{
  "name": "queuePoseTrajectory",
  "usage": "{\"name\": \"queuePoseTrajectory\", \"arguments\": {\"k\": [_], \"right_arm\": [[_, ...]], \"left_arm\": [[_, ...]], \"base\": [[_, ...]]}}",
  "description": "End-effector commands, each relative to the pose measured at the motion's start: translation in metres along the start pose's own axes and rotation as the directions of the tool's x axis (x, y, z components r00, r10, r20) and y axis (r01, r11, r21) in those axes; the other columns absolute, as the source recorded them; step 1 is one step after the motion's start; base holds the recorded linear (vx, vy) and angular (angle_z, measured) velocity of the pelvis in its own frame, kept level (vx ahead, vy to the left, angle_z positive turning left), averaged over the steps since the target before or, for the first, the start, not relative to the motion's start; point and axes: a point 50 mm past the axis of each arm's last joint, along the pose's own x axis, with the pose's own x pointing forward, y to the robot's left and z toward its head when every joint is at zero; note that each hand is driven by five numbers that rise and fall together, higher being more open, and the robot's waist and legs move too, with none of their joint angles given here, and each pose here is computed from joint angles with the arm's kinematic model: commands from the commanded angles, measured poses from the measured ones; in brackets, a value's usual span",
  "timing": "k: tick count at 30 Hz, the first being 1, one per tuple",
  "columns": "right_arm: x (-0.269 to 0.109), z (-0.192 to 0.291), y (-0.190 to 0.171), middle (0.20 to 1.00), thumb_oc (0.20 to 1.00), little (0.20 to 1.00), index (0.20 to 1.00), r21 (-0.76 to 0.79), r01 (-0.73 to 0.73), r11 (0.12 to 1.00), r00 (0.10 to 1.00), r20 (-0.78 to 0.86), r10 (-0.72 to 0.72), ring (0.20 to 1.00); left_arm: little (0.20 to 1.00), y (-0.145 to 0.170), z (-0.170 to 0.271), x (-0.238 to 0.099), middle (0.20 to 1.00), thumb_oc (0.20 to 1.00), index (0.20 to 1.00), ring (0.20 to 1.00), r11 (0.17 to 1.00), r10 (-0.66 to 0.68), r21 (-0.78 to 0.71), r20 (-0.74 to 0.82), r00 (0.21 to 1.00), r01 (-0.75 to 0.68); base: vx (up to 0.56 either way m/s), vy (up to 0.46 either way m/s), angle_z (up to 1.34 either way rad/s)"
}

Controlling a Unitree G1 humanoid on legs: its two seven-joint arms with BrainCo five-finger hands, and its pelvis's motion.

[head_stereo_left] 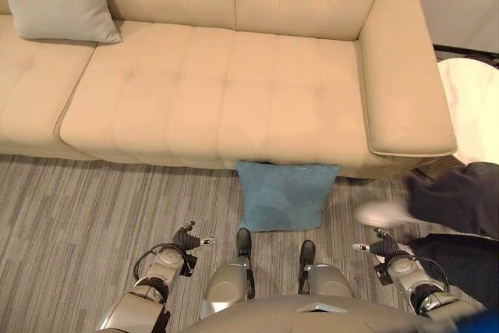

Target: Pick up all the scattered cushions and arrange them neatly on the sofa.

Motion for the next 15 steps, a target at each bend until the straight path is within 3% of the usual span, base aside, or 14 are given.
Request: {"name": "queuePoseTrajectory", "arguments": {"k": [1,9,15], "right_arm": [[0.000,0.001,-0.012,1.000,1.000,1.000,1.000,-0.021,0.050,0.999,0.998,0.029,-0.050,1.000],[-0.001,0.000,-0.009,1.000,1.000,1.000,1.000,-0.046,0.040,0.998,0.999,0.036,-0.039,1.000],[-0.006,-0.024,-0.006,1.000,1.000,1.000,1.000,-0.068,0.026,0.997,0.999,-0.039,-0.029,1.000]], "left_arm": [[1.000,-0.010,0.004,-0.001,1.000,1.000,1.000,1.000,0.999,0.001,-0.054,0.035,0.999,0.001],[1.000,-0.018,-0.004,-0.003,1.000,1.000,1.000,1.000,0.998,-0.022,-0.058,0.011,1.000,0.023],[1.000,-0.031,-0.036,-0.011,1.000,1.000,1.000,1.000,0.997,-0.071,-0.028,-0.100,0.992,0.069]], "base": [[-0.01,-0.042,-0.06],[-0.01,-0.110,0.06],[0.03,-0.084,0.28]]}}
